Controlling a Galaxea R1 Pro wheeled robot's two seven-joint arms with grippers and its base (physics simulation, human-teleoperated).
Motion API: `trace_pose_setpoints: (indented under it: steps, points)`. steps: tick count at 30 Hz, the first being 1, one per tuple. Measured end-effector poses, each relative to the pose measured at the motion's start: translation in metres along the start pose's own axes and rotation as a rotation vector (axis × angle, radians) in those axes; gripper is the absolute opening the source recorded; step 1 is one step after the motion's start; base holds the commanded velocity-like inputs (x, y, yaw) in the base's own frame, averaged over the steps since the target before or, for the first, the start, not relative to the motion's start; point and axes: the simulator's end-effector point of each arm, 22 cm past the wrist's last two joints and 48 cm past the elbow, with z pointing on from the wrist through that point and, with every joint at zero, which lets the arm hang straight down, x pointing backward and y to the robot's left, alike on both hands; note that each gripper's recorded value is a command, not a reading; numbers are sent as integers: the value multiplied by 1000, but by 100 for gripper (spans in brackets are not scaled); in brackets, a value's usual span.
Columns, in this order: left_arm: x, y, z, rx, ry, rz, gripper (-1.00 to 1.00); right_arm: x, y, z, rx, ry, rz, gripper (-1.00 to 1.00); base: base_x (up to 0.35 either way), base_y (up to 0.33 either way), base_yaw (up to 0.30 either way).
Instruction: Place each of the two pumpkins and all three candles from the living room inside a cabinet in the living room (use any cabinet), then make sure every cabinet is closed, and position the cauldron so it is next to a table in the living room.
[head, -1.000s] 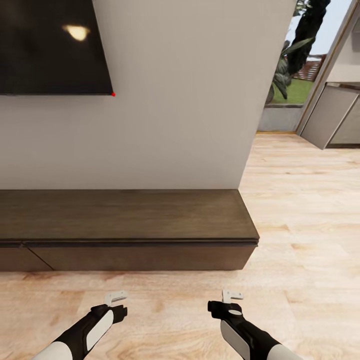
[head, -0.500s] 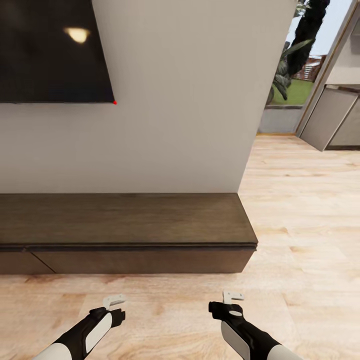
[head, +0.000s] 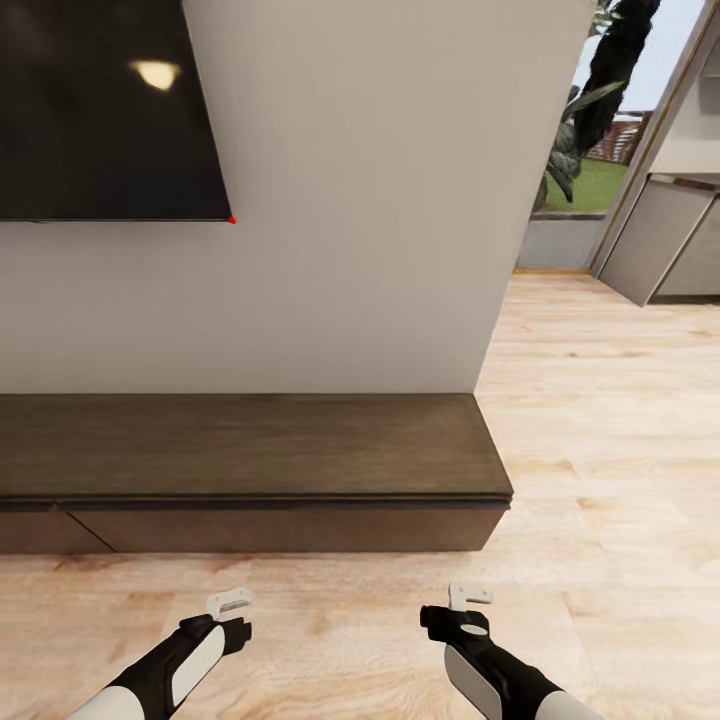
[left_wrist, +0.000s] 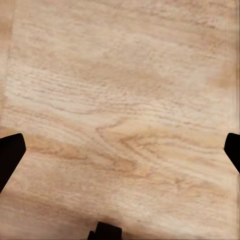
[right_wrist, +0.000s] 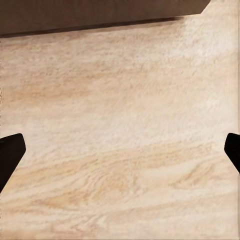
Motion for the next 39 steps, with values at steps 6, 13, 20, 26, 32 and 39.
trace_pose_setpoints:
  steps: [6, 13, 20, 26, 32, 39]
  points:
    - [-4, -3, -12, 4, 1, 0, 100, -8, 0, -10, 1, -1, -5, 100, 0, 0, 0]
    - [-10, -2, -25, 5, 1, 0, 100, -16, -1, -21, 1, -1, -6, 100, 0, 0, 0]
    - [-15, -1, -38, 4, 2, 0, 100, -24, -1, -33, 1, 0, -4, 100, 0, 0, 0]
    - [-19, 0, -49, 4, 2, 0, 100, -31, -2, -42, 2, -1, -7, 100, 0, 0, 0]
    - [-24, 1, -59, 4, 2, 0, 100, -37, -2, -52, 2, -2, -8, 100, 0, 0, 0]
    - [-28, 2, -72, 4, 3, 0, 100, -42, -9, -61, 15, 0, -10, 100, 0, 0, 0]
